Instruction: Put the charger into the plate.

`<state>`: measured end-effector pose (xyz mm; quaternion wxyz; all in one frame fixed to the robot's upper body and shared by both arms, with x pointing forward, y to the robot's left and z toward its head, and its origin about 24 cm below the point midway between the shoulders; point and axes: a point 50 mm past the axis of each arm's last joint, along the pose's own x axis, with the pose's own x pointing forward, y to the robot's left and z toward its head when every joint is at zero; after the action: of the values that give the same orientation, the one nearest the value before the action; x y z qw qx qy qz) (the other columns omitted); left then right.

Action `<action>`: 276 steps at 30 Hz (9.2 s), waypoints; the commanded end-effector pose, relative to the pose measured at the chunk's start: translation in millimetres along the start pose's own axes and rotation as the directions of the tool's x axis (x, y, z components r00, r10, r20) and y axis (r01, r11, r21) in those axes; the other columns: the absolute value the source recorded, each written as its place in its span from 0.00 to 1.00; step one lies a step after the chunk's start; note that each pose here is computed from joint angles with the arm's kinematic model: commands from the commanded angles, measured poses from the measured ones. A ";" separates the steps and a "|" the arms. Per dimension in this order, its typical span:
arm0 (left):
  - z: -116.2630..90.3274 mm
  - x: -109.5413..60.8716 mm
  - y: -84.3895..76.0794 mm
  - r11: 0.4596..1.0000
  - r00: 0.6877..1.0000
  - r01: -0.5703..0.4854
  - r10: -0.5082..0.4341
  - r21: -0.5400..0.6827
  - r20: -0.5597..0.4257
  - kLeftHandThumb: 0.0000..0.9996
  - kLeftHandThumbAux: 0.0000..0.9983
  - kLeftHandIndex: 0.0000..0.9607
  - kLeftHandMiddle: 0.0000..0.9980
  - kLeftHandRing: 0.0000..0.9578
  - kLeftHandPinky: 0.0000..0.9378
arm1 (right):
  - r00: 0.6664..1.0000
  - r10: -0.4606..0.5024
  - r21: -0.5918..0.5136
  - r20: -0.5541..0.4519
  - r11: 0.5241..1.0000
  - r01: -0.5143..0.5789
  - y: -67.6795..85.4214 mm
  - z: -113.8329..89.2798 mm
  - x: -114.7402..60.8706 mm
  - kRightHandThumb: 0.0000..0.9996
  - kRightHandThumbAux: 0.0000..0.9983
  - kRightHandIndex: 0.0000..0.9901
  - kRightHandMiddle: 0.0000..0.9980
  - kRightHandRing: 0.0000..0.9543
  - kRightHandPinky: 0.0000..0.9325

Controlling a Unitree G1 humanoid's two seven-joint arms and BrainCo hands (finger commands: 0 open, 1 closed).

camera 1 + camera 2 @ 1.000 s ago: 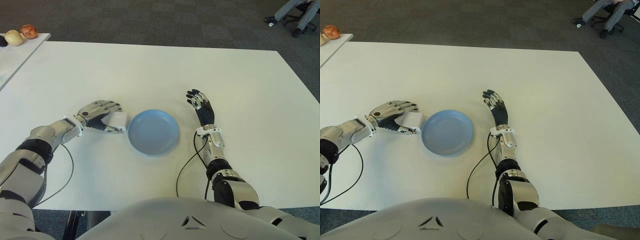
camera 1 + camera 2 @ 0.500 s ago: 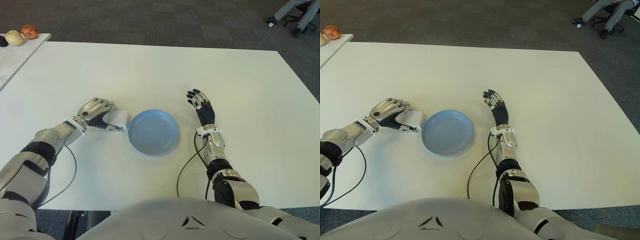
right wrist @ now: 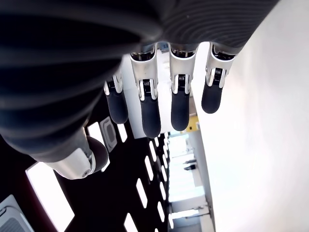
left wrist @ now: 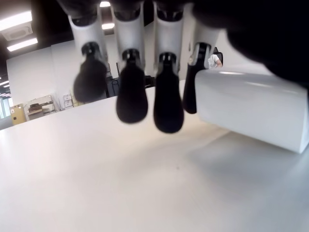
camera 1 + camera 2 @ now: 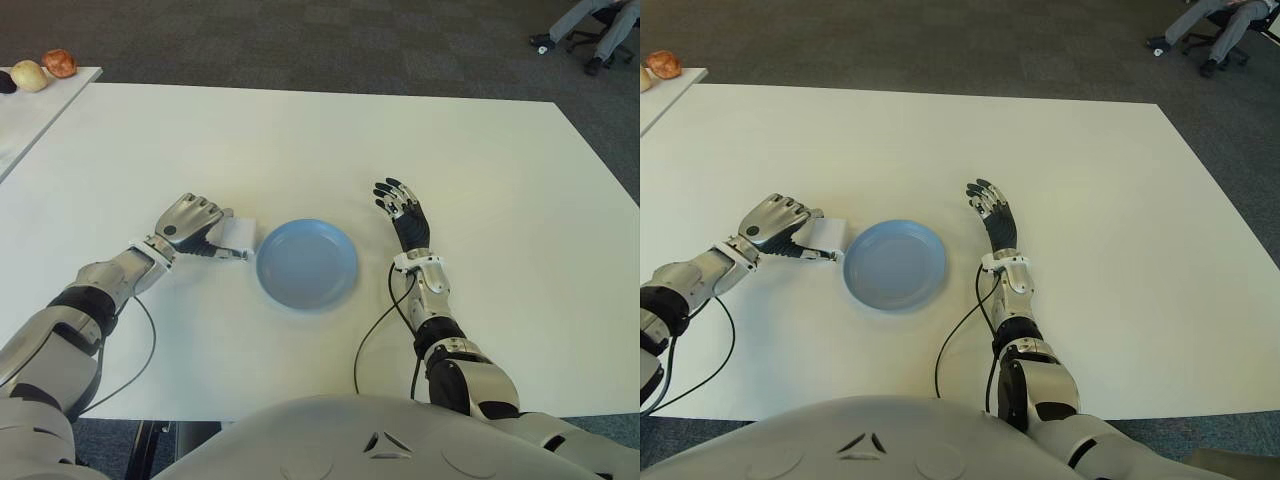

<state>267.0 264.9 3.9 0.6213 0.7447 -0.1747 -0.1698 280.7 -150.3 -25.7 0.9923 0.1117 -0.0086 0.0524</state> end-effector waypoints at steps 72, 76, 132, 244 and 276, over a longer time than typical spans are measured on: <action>-13.1 34.4 106.3 0.982 0.980 -0.179 0.184 0.063 -0.075 0.75 0.70 0.46 0.87 0.90 0.91 | 0.981 -0.049 0.049 -0.189 0.997 0.059 -0.1 -36.5 -25.5 0.00 0.59 0.21 0.28 0.23 0.19; -11.7 35.2 107.9 0.983 0.981 -0.177 0.180 0.046 -0.076 0.75 0.70 0.46 0.87 0.90 0.91 | 0.981 -0.049 0.049 -0.189 0.997 0.059 -0.1 -36.4 -25.5 0.00 0.59 0.21 0.28 0.23 0.20; 69.2 60.8 65.6 0.996 0.973 0.042 -0.024 -0.075 0.230 0.75 0.70 0.46 0.85 0.89 0.88 | 0.983 -0.056 0.047 -0.174 0.997 0.065 11.4 -36.5 -24.1 0.00 0.59 0.21 0.29 0.25 0.22; 11.0 32.3 161.6 0.765 0.953 -0.278 0.295 -0.580 -0.068 0.11 0.41 0.00 0.00 0.00 0.00 | 0.985 -0.044 0.026 -0.165 0.998 0.049 11.5 -35.1 -22.8 0.00 0.60 0.20 0.28 0.24 0.22; 32.2 -2.4 40.0 0.149 0.857 -0.513 0.144 -0.845 -0.495 0.00 0.58 0.00 0.00 0.00 0.00 | 0.987 -0.043 0.030 -0.154 0.998 0.048 10.4 -33.7 -23.8 0.00 0.62 0.19 0.24 0.20 0.19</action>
<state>256.2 235.6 53.4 0.9757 0.1765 -0.1297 0.0112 281.4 -134.3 -25.1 0.9927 0.1075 -0.0105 0.0530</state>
